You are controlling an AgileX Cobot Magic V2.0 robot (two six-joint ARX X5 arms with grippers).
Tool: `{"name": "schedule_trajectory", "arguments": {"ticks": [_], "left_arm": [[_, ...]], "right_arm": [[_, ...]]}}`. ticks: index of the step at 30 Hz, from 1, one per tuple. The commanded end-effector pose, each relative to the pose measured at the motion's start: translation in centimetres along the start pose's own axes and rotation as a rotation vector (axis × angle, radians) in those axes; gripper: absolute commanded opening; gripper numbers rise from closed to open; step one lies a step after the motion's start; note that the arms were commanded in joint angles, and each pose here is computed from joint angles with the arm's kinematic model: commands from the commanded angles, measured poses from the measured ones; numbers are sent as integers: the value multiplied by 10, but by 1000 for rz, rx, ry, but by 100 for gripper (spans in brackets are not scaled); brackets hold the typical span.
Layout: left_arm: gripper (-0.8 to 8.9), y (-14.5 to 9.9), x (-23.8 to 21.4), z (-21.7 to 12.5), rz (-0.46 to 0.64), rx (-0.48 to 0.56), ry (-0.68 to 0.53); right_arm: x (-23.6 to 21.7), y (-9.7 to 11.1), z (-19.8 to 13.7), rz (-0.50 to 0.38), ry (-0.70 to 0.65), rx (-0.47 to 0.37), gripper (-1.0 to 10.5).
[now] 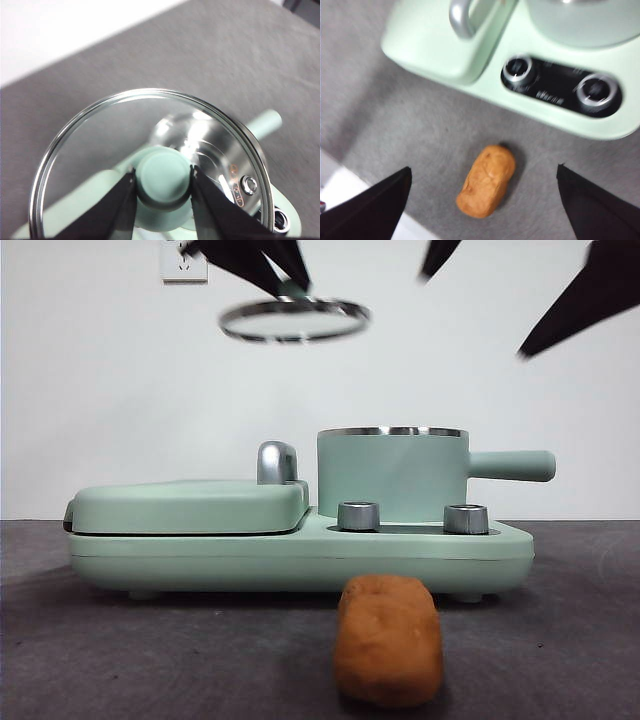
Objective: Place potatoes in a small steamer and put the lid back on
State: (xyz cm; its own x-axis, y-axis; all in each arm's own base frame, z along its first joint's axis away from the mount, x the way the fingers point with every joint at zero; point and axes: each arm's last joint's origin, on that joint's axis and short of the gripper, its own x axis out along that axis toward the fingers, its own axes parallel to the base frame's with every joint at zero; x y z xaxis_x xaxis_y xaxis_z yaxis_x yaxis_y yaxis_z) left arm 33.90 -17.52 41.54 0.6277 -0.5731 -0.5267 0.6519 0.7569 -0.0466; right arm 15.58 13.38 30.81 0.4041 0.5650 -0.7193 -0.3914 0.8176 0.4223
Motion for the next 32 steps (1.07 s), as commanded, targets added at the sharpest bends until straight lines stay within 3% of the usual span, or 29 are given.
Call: {"name": "schedule_trajectory", "arguments": {"ticks": [1, 14, 26, 32], "left_arm": [[25, 6, -25, 12, 29, 21, -81], [17, 52, -50, 4, 152, -59, -62], [17, 58, -52, 2, 164, -71, -59], [17, 58, -52, 2, 164, -71, -59]], "right_arm": [[21, 13, 0, -32, 45, 29, 465], [116, 34, -27, -145, 327, 13, 466], [165, 25, -43, -245, 425, 13, 459], [169, 26, -40, -242, 387, 7, 160]]}}
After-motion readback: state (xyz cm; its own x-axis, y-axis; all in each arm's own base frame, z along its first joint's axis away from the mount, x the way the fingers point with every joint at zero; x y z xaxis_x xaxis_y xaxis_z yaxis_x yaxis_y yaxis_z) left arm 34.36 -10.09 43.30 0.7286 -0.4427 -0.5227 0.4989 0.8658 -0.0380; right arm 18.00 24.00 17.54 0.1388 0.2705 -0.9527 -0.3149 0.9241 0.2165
